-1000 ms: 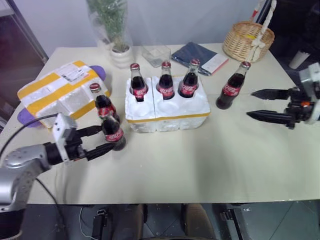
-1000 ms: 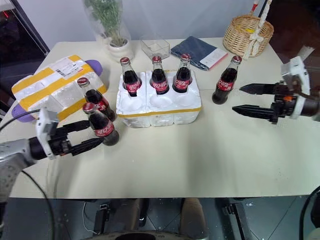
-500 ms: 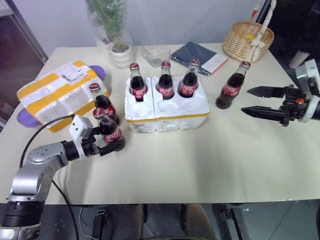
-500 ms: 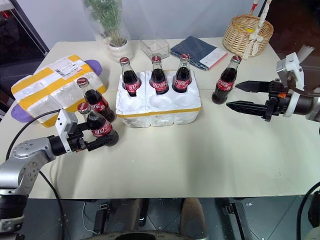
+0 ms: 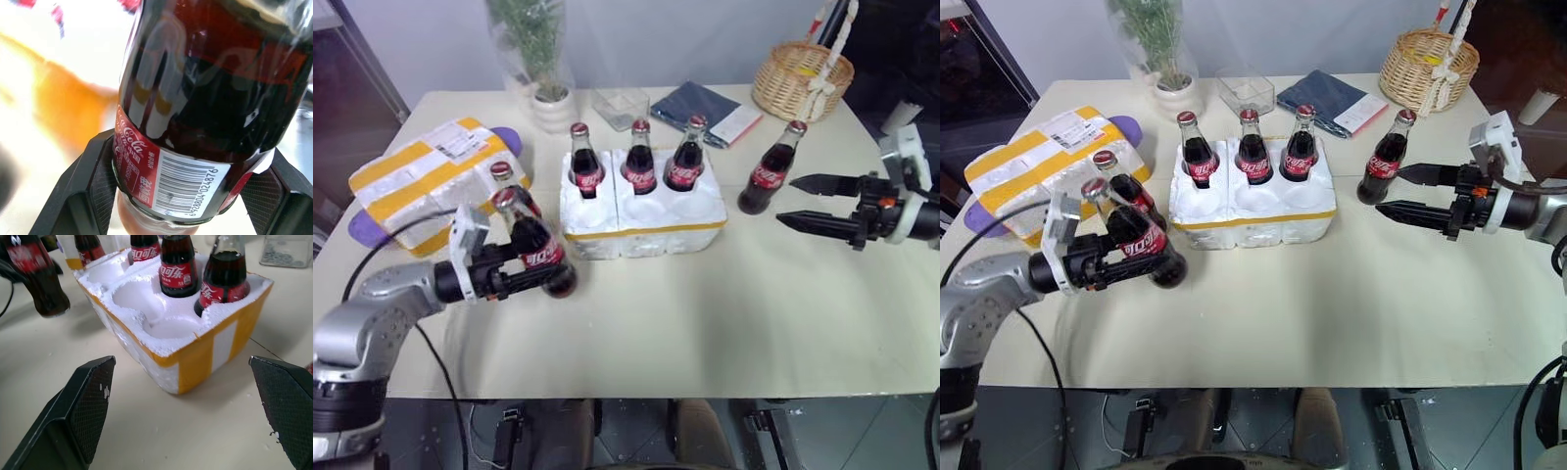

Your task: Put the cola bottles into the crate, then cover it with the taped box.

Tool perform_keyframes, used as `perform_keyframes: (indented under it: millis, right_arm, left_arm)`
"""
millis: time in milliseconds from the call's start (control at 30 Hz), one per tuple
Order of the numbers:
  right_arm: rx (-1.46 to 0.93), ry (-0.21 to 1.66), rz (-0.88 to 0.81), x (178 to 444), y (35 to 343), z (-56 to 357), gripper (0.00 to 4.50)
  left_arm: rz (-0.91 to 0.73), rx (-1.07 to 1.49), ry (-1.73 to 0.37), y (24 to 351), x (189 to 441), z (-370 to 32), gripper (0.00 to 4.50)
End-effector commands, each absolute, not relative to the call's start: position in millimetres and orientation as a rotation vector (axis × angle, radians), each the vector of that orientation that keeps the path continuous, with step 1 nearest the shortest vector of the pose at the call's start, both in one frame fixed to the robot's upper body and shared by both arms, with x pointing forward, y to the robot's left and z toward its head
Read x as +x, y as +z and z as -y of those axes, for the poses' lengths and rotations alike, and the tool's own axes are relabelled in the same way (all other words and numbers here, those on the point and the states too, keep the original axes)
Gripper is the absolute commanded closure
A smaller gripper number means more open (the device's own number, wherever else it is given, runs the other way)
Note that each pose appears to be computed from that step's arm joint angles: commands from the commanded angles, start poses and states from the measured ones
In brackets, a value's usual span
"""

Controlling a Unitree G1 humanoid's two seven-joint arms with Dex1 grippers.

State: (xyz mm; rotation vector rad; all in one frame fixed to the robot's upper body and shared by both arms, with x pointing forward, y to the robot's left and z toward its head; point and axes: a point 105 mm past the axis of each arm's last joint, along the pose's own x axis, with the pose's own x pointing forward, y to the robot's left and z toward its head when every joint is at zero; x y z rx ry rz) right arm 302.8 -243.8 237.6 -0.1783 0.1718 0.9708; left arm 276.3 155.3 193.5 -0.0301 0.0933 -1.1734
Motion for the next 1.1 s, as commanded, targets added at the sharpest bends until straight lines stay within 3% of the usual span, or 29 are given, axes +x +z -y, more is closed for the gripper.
perform_keyframes:
  millis: [33, 267, 500, 800, 1100]
  right_arm:
    - [-0.178, 0.977, -0.117, 300, 247, 238, 0.0]
    - [-0.169, 0.969, -0.104, 297, 245, 234, 0.0]
    - [-0.155, 0.923, -0.093, 292, 244, 238, 0.0]
    - [-0.185, 0.931, -0.094, 282, 242, 236, 0.0]
    - [-0.203, 0.931, -0.074, 288, 246, 231, 0.0]
  left_arm:
    - [0.009, 0.034, -1.294, 220, 280, -122, 1.69]
    - [0.153, 0.093, -1.398, 255, 294, -67, 1.69]
    - [0.211, 0.186, -1.206, 265, 321, -48, 1.69]
    - [0.152, 0.13, -0.975, 261, 350, -33, 1.69]
    - [0.009, 0.19, -1.019, 237, 345, -26, 1.69]
